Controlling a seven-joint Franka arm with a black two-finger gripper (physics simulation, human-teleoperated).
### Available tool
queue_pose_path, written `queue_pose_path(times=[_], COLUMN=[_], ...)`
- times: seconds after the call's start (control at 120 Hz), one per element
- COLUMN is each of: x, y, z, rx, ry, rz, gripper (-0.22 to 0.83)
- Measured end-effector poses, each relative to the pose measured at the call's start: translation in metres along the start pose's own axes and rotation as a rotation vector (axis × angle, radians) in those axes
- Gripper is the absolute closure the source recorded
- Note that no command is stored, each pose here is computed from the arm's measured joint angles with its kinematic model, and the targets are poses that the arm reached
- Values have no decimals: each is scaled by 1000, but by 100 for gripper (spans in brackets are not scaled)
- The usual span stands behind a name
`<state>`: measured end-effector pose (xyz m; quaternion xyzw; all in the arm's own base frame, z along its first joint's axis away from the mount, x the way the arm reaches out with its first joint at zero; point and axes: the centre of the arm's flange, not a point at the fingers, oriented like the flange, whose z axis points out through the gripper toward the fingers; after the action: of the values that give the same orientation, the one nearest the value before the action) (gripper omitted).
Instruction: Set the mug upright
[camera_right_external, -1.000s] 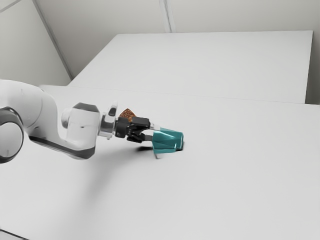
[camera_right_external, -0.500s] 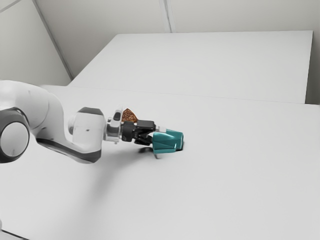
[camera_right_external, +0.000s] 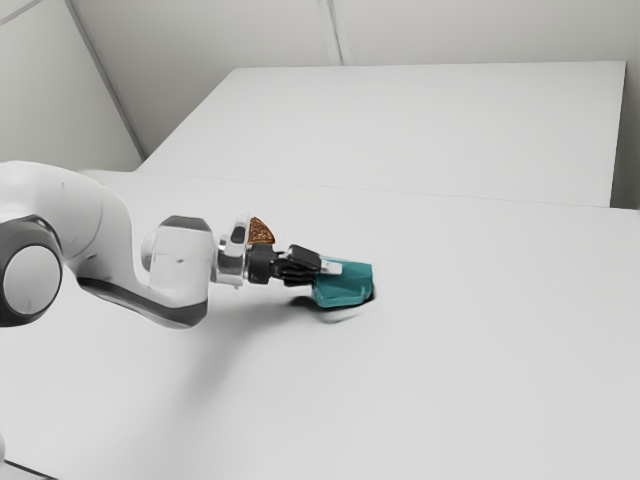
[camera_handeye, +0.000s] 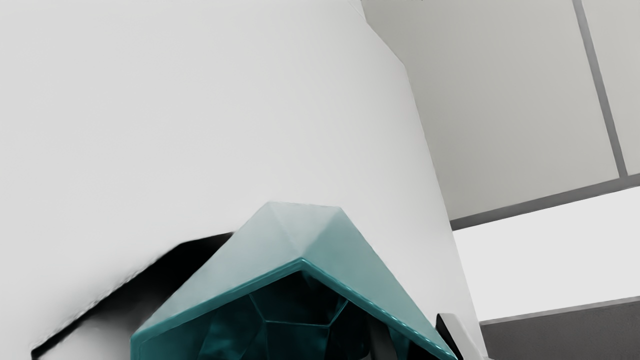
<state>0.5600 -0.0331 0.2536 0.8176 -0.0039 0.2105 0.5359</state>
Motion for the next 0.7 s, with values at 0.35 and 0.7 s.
queue_pose_path(times=[0.35,0.7], x=[8,41], y=[14,86], z=[-3,-34], rx=[-2,34], ry=[8,-72], rz=[55,277], gripper=[75,77])
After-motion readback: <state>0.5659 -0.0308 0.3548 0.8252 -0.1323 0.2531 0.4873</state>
